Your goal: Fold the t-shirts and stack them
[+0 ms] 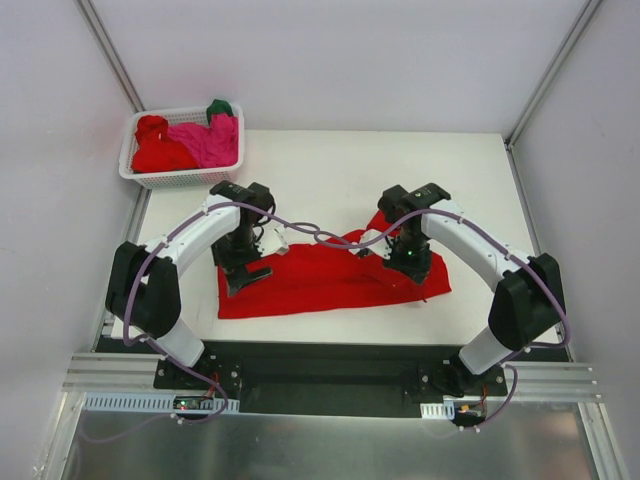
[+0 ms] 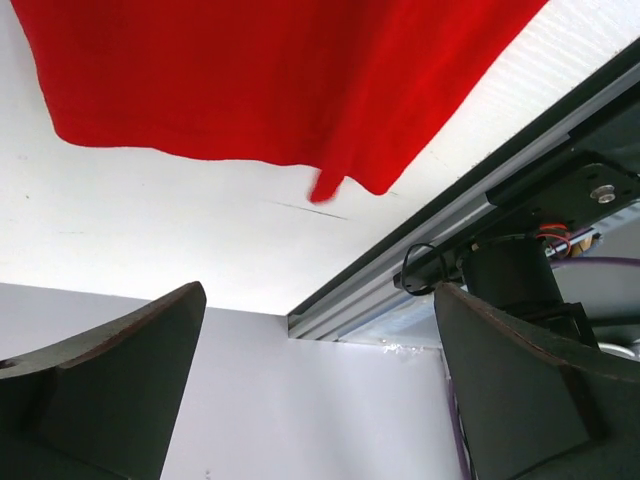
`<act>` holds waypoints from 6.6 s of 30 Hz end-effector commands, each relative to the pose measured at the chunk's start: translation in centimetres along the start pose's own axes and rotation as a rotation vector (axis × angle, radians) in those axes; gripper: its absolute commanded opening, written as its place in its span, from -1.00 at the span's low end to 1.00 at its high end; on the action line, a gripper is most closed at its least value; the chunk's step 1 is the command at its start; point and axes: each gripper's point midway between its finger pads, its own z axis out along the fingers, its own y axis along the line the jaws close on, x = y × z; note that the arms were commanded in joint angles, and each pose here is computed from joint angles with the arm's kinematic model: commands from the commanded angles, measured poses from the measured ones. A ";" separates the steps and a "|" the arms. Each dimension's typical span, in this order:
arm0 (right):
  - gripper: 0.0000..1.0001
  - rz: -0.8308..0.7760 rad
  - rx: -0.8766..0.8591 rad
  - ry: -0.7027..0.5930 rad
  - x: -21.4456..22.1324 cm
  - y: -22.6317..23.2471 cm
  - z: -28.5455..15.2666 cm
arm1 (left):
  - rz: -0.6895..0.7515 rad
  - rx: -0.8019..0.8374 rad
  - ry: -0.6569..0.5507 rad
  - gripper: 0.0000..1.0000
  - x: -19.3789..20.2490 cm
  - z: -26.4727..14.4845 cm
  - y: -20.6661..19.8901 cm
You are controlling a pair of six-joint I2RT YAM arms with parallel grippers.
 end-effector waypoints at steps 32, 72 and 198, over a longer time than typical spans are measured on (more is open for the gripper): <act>1.00 0.370 0.456 -0.325 -6.8 -18.0 -6.2 | -0.323 -0.074 -0.241 0.99 -3.1 -3.0 4.9; -0.76 0.591 0.052 -0.366 -10.9 -22.0 5.1 | -0.661 -0.180 -0.270 0.99 5.0 -5.6 11.3; 1.00 0.938 0.118 -0.223 12.9 -9.5 -2.7 | 0.016 -0.337 -0.304 0.99 -18.9 -3.6 10.7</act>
